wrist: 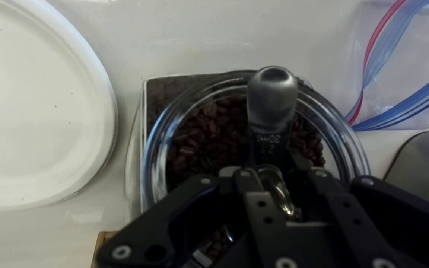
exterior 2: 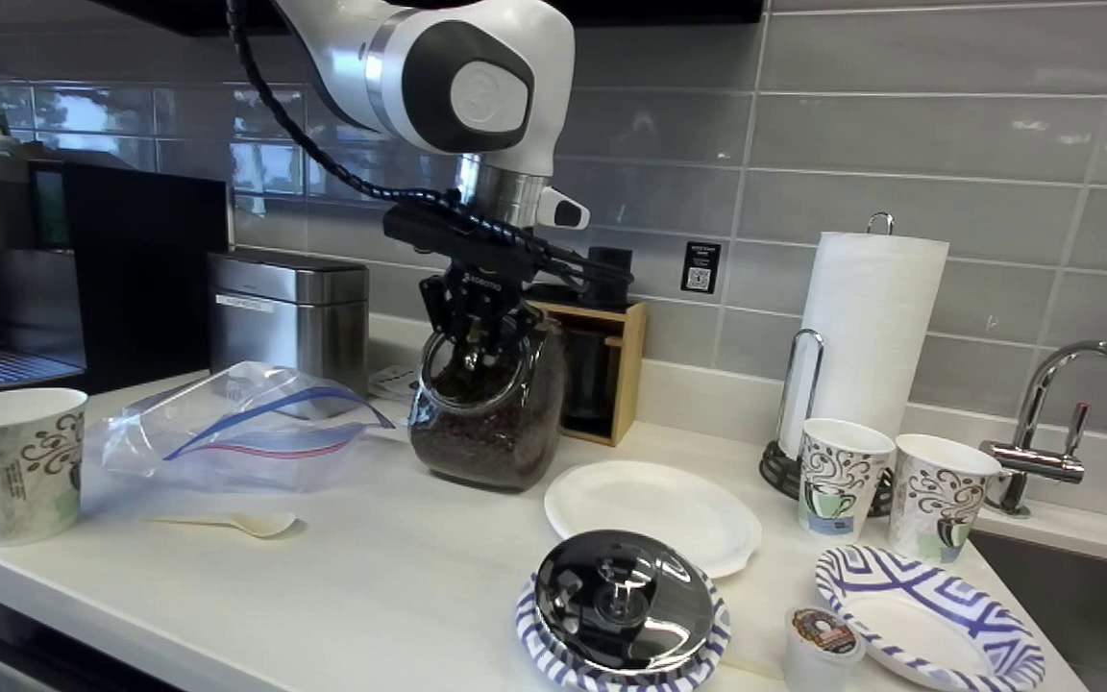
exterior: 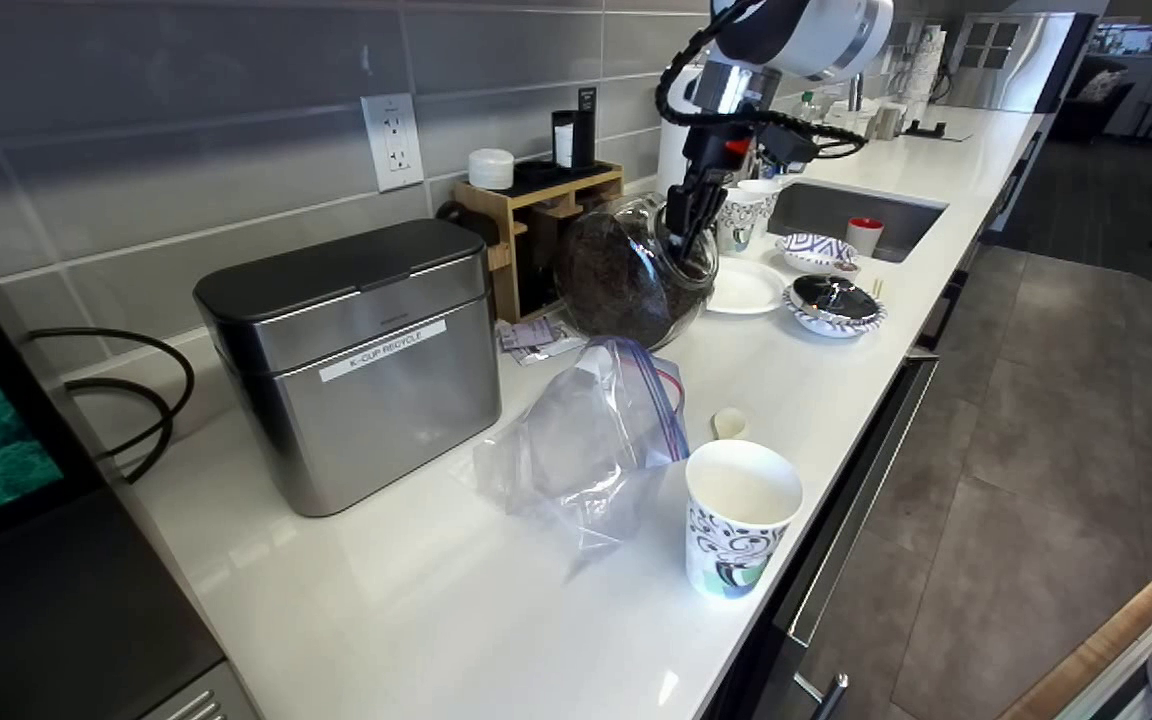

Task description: Put the silver spoon inside the glass coffee jug

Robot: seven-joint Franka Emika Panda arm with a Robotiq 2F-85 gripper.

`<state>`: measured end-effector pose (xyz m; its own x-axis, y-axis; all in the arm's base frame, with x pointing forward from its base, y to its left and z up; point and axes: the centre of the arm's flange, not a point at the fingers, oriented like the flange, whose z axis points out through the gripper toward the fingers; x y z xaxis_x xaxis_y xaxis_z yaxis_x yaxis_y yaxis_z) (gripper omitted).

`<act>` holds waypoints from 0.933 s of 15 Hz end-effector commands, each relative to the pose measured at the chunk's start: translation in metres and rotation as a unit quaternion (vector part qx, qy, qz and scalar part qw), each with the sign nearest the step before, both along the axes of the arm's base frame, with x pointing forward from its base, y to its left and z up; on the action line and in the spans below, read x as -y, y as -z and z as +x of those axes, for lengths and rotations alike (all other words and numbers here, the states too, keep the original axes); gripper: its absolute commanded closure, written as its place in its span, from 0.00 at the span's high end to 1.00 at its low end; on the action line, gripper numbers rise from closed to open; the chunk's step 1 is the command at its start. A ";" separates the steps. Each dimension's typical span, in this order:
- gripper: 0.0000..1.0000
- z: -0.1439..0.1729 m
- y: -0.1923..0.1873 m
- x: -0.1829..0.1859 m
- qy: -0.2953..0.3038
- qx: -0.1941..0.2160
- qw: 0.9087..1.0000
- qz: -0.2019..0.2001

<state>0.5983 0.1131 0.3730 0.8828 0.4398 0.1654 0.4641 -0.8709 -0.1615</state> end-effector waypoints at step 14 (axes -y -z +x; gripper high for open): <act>0.06 0.001 0.009 -0.006 0.046 0.037 0.998 0.005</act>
